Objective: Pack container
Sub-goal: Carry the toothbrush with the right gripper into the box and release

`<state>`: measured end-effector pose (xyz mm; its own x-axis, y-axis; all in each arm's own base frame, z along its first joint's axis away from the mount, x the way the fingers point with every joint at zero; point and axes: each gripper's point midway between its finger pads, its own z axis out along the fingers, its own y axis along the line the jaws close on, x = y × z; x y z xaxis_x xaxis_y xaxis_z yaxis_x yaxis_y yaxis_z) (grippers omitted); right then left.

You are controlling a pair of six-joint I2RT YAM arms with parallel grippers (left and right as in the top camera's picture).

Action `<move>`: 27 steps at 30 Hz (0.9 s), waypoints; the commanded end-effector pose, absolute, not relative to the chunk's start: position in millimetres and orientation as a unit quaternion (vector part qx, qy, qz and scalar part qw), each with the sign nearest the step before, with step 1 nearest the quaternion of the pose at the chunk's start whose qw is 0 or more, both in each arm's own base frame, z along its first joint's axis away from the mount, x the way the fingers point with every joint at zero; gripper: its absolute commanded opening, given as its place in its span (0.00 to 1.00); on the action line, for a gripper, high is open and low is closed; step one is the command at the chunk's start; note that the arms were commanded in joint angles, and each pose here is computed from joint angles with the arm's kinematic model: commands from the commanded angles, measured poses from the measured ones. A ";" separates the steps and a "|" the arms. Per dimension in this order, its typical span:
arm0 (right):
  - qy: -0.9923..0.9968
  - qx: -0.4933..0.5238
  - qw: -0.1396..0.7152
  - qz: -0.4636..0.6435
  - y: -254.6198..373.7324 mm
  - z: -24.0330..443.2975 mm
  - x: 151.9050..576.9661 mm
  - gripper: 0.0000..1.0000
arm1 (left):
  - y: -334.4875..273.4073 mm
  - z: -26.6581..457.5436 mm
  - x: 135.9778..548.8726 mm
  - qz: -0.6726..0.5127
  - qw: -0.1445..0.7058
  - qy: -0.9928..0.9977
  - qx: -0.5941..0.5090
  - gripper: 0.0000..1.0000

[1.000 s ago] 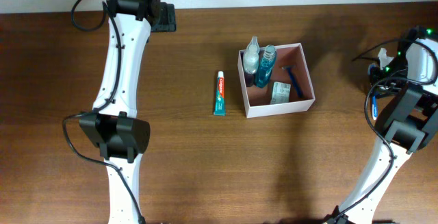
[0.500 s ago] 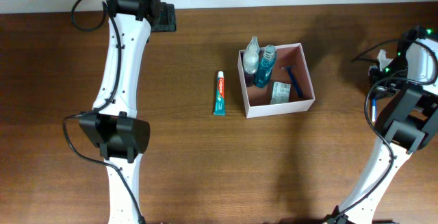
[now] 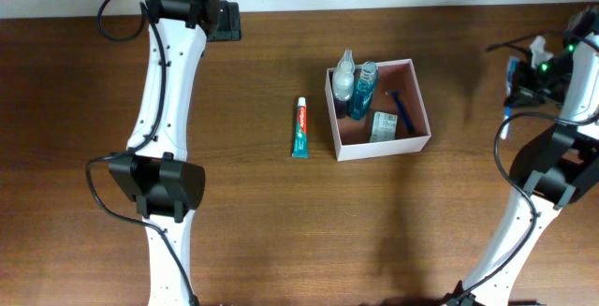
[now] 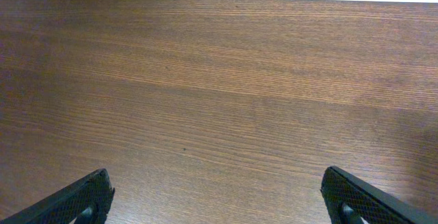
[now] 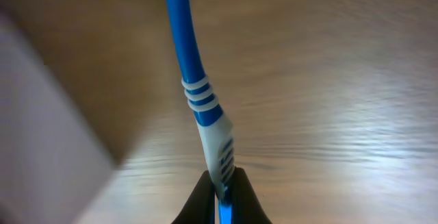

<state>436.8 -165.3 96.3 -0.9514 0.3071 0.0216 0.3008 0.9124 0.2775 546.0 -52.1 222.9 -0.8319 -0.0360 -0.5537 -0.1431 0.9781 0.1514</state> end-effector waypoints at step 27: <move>0.989 -0.005 -0.006 0.151 29.8 132.9 451.7 0.29 | -47.7 217.3 545.8 0.102 0.279 0.953 -0.053 0.99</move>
